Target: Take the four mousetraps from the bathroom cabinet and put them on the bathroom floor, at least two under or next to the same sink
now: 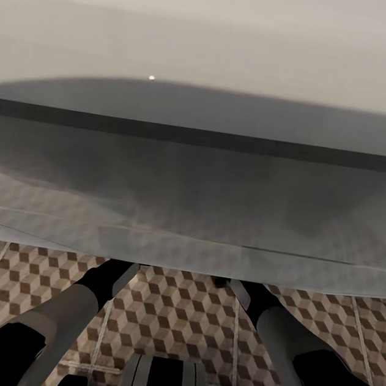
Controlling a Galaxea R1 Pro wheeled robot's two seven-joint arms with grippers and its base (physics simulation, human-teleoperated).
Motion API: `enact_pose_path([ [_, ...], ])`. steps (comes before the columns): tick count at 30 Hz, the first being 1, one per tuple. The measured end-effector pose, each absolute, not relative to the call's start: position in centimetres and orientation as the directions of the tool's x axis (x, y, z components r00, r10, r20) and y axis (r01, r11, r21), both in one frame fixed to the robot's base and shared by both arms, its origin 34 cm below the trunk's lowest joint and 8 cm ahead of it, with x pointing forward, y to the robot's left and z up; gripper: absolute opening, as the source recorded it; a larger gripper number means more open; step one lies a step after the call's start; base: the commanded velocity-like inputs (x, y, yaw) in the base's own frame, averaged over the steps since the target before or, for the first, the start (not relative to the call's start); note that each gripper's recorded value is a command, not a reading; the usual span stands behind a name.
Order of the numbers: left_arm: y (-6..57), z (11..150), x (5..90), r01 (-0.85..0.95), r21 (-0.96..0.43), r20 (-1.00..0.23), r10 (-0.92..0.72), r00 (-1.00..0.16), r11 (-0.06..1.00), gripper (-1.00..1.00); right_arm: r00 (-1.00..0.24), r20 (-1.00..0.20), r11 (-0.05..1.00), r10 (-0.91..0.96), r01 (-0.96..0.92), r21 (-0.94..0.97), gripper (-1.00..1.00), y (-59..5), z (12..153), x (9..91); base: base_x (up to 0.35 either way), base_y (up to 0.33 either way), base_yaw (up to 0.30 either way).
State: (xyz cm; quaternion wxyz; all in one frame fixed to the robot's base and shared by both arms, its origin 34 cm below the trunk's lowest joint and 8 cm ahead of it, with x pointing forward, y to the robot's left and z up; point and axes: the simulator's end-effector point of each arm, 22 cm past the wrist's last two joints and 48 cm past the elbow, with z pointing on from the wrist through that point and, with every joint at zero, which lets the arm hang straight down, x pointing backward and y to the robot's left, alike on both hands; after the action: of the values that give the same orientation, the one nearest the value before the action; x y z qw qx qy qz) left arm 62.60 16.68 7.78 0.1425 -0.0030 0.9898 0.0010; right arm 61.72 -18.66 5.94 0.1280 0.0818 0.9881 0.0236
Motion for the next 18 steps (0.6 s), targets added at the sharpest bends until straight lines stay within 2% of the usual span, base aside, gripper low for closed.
enact_pose_path([
  [18,16.68,7.78,62.60,-0.006,0.001,-0.282,-0.006,-0.959,1.000,-1.00,-0.954,-0.250,0.986,0.164,0.152,0.066,1.00,-18.69,5.94,61.73,0.000,0.000,0.000],
])
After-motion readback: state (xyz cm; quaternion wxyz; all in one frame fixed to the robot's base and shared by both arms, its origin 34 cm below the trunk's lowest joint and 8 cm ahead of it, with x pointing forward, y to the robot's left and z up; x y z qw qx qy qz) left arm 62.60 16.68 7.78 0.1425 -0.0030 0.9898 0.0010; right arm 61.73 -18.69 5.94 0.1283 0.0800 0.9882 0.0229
